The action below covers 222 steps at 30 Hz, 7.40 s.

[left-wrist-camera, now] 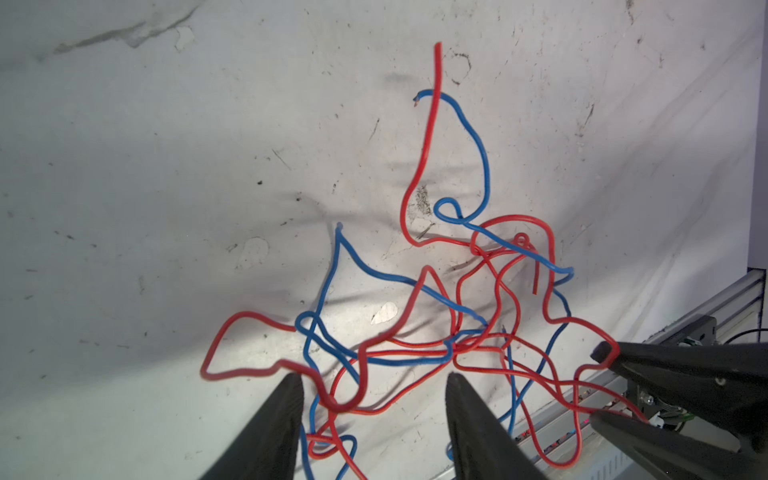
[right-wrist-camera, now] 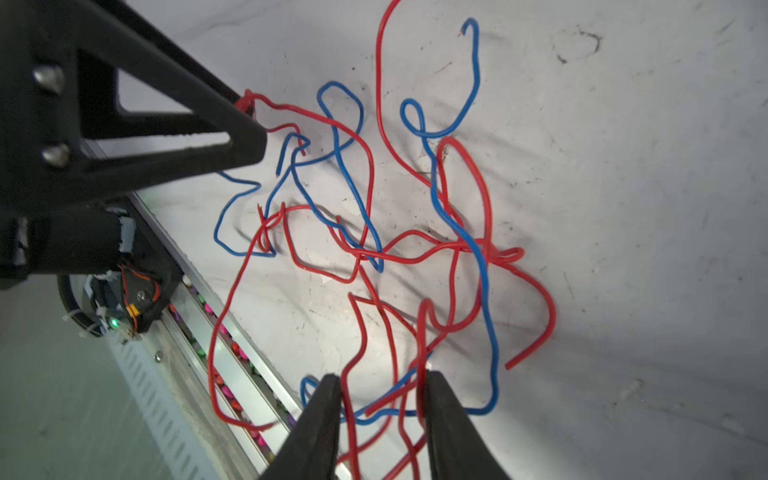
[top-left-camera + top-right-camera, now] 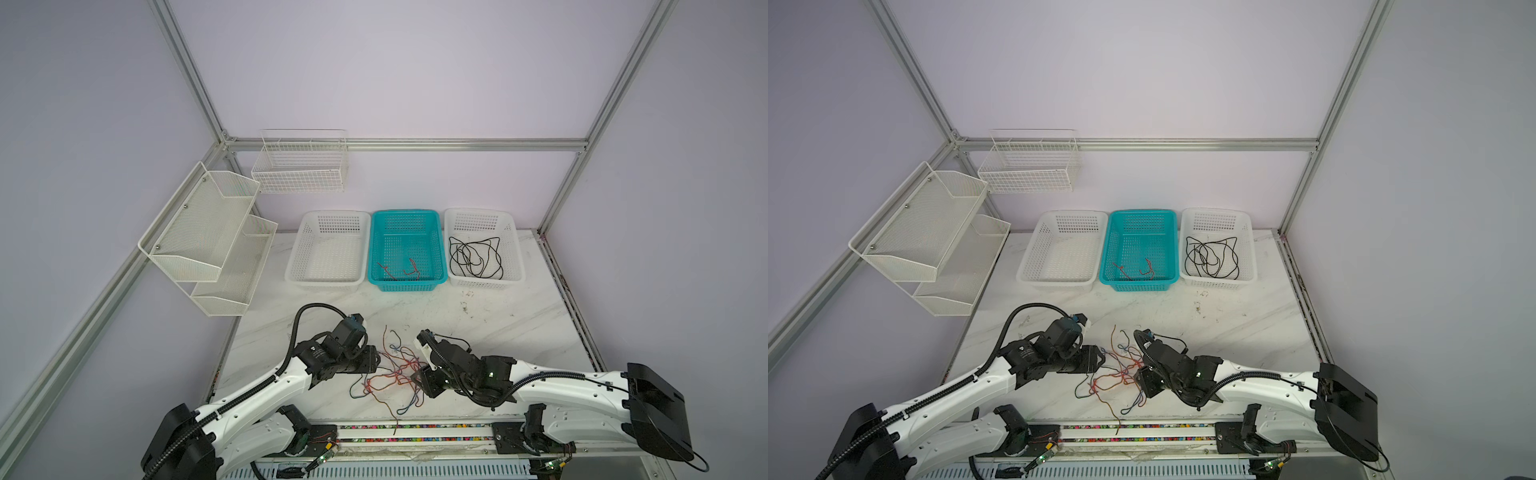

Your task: Untangle the cables

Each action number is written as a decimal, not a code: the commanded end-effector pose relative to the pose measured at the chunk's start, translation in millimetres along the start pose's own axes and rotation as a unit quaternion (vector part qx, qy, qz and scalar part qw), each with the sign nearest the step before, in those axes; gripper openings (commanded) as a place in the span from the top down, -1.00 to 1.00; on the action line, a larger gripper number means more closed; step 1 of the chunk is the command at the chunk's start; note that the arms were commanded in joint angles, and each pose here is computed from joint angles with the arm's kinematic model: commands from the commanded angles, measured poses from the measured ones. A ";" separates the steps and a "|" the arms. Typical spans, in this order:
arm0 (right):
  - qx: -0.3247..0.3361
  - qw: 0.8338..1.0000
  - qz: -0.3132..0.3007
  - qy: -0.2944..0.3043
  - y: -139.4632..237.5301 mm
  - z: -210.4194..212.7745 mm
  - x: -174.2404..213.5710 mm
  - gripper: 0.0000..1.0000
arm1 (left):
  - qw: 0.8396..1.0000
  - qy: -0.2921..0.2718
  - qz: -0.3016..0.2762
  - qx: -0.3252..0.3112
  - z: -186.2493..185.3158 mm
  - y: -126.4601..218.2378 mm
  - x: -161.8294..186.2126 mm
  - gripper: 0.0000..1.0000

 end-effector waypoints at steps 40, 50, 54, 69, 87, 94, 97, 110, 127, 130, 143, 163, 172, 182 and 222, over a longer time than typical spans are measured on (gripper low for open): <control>-0.054 0.970 -0.238 0.009 154.9 30.3 -112.1 1.00 | 0.999 -0.014 -0.029 -0.014 8.9 -20.4 -8.7 1.00; -0.109 0.967 -0.224 -0.055 135.4 7.2 -111.2 1.00 | 0.996 0.000 -0.070 0.056 -17.2 11.9 -22.7 1.00; -0.135 0.966 -0.212 -0.066 125.9 -0.9 -108.5 1.00 | 0.991 0.002 -0.085 0.101 -30.0 24.5 -25.7 0.96; -0.144 0.969 -0.195 -0.044 108.5 -5.7 -100.3 1.00 | 0.977 0.013 -0.096 0.192 -54.2 37.2 -28.7 0.18; -0.190 0.950 -0.249 -0.015 130.7 7.8 -107.0 1.00 | 0.945 -0.007 -0.055 0.323 -83.4 36.3 -13.7 -0.06; -0.158 0.944 -0.284 -0.049 146.0 -2.0 -118.8 1.00 | 0.953 -0.005 -0.051 0.297 -67.5 29.0 -4.1 -0.19; -0.156 0.940 -0.299 -0.057 153.4 -2.6 -124.4 1.00 | 0.948 0.000 -0.043 0.315 -69.2 29.0 -0.5 -0.26; -0.211 0.936 -0.279 -0.044 144.0 12.9 -128.9 1.00 | 0.938 0.011 -0.051 0.342 -79.5 25.2 -7.7 0.09; -0.074 0.941 -0.282 -0.170 111.2 -55.0 -111.8 1.00 | 0.943 -0.019 -0.065 0.325 -70.9 59.1 0.3 1.00; -0.068 0.942 -0.281 -0.169 107.6 -61.3 -113.8 1.00 | 0.936 -0.033 -0.047 0.348 -76.8 67.1 6.9 1.00; -0.139 0.944 -0.285 -0.096 83.4 -45.6 -127.1 1.00 | 0.913 -0.058 0.006 0.403 -101.5 73.5 12.3 1.00; -0.211 0.932 -0.292 -0.052 61.4 -33.8 -120.0 1.00 | 0.904 -0.075 0.015 0.421 -121.7 70.3 5.4 1.00; -0.207 0.927 -0.308 -0.059 58.4 -37.5 -125.2 1.00 | 0.901 -0.083 0.030 0.425 -131.5 64.8 7.5 1.00; -0.206 0.923 -0.320 -0.064 46.4 -40.4 -140.0 1.00 | 0.897 -0.093 0.037 0.431 -139.3 63.0 10.7 1.00; -0.239 0.911 -0.335 0.030 82.3 -13.5 -136.2 1.00 | 0.859 -0.196 0.097 0.463 -151.9 109.1 28.7 1.00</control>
Point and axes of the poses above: each gripper's point midway between its finger pads, its own y axis back along the fingers, its own z axis along the line the jaws close on, x = y × z, the point moved 3 cm from there along y, back along the fingers, and after that the axes turned 8 degrees about y, right-handed, at the moved point
